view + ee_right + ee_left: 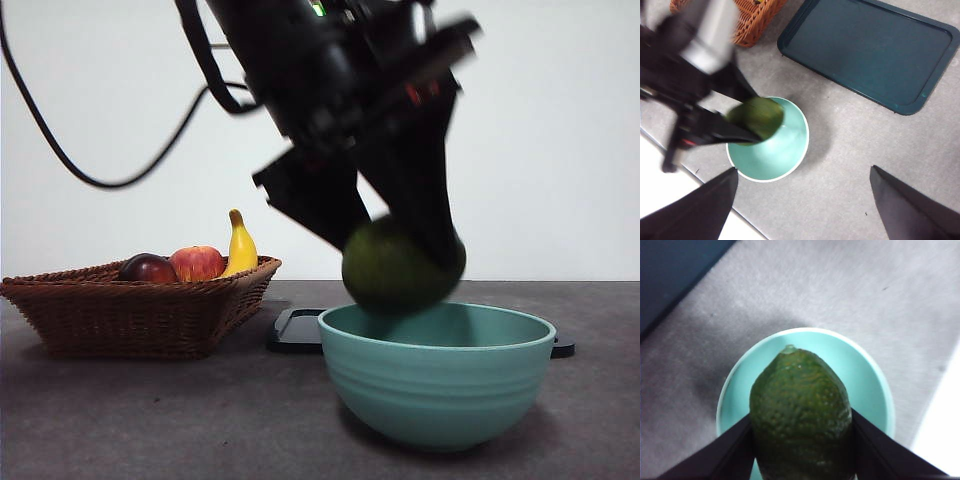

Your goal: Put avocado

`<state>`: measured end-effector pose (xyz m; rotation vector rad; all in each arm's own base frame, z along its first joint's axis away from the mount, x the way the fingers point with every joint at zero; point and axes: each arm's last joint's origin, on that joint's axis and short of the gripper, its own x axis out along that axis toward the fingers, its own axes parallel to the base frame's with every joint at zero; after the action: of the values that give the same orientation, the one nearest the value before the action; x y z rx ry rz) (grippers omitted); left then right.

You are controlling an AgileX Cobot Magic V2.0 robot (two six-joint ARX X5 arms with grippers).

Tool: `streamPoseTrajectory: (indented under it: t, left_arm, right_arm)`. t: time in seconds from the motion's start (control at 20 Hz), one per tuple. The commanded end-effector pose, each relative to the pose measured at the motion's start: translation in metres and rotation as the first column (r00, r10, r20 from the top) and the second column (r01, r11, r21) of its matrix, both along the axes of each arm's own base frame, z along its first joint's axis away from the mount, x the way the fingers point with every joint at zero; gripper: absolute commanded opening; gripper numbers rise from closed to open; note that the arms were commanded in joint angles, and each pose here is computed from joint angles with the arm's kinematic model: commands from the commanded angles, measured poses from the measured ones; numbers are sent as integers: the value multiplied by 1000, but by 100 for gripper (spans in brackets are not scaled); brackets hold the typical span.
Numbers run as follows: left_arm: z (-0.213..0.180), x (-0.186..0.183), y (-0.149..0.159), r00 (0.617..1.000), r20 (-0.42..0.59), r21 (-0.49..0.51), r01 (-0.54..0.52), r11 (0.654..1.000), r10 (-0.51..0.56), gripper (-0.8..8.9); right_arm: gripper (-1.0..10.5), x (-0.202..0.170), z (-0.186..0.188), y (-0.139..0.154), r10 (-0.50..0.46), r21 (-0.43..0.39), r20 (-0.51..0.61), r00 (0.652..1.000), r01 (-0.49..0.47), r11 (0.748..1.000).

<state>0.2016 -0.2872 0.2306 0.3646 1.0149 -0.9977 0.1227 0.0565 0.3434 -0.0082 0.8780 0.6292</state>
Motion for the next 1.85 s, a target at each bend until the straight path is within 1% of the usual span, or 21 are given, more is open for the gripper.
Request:
streamPoseTrajectory:
  t: [0.05, 0.2, 0.45, 0.7, 0.75, 0.85, 0.9, 1.1, 1.3, 1.5, 1.6, 1.7, 1.85]
  left_arm:
    - [-12, 1, -14, 999, 32, 28, 16, 999, -17, 202]
    - [-27, 2, -21, 999, 30, 62, 30, 998, -32, 202]
    - [-44, 3, -29, 999, 19, 83, 40, 996, -42, 204]
    - [-48, 0, -31, 999, 10, 94, 51, 994, -52, 226]
    - [-48, -1, -32, 998, 10, 94, 54, 994, -55, 241]
    - [-48, -2, -32, 998, 9, 93, 54, 994, -55, 329]
    - [-48, -2, -33, 998, 8, 94, 55, 994, -56, 354]
    - [-43, -4, -32, 999, 5, 88, 47, 995, -47, 342]
    - [-13, -4, -32, 999, 32, 44, 40, 998, -41, 342]
    - [34, -5, -21, 994, 106, -66, 25, 998, -18, 342]
    - [59, -1, -6, 990, 140, -128, -10, 992, 28, 342]
    - [82, 4, 17, 981, 173, -178, -57, 982, 88, 342]
    - [112, 14, 61, 957, 201, -231, -163, 959, 211, 342]
  right_arm:
    - [424, 1, 6, 1, -5, 15, 19, 1000, 5, 1000]
    - [424, 1, 6, 1, -6, 15, 19, 1000, 5, 1000]
    - [424, 1, 6, 1, -6, 15, 19, 1000, 5, 1000]
    - [424, 1, 6, 1, -6, 15, 19, 1000, 5, 1000]
    - [424, 1, 6, 1, -5, 14, 19, 1000, 5, 1000]
    - [424, 1, 6, 1, -5, 14, 19, 1000, 5, 1000]
    - [424, 1, 6, 1, -5, 14, 19, 1000, 5, 1000]
    - [425, 1, 6, 1, -5, 15, 19, 1000, 5, 1000]
    - [424, 1, 6, 1, -6, 14, 19, 1000, 5, 1000]
    - [424, 1, 6, 1, -5, 14, 19, 1000, 5, 1000]
    - [424, 1, 6, 1, -5, 14, 19, 1000, 5, 1000]
    - [424, 1, 6, 1, -5, 14, 19, 1000, 5, 1000]
    - [424, 1, 6, 1, -5, 14, 19, 1000, 5, 1000]
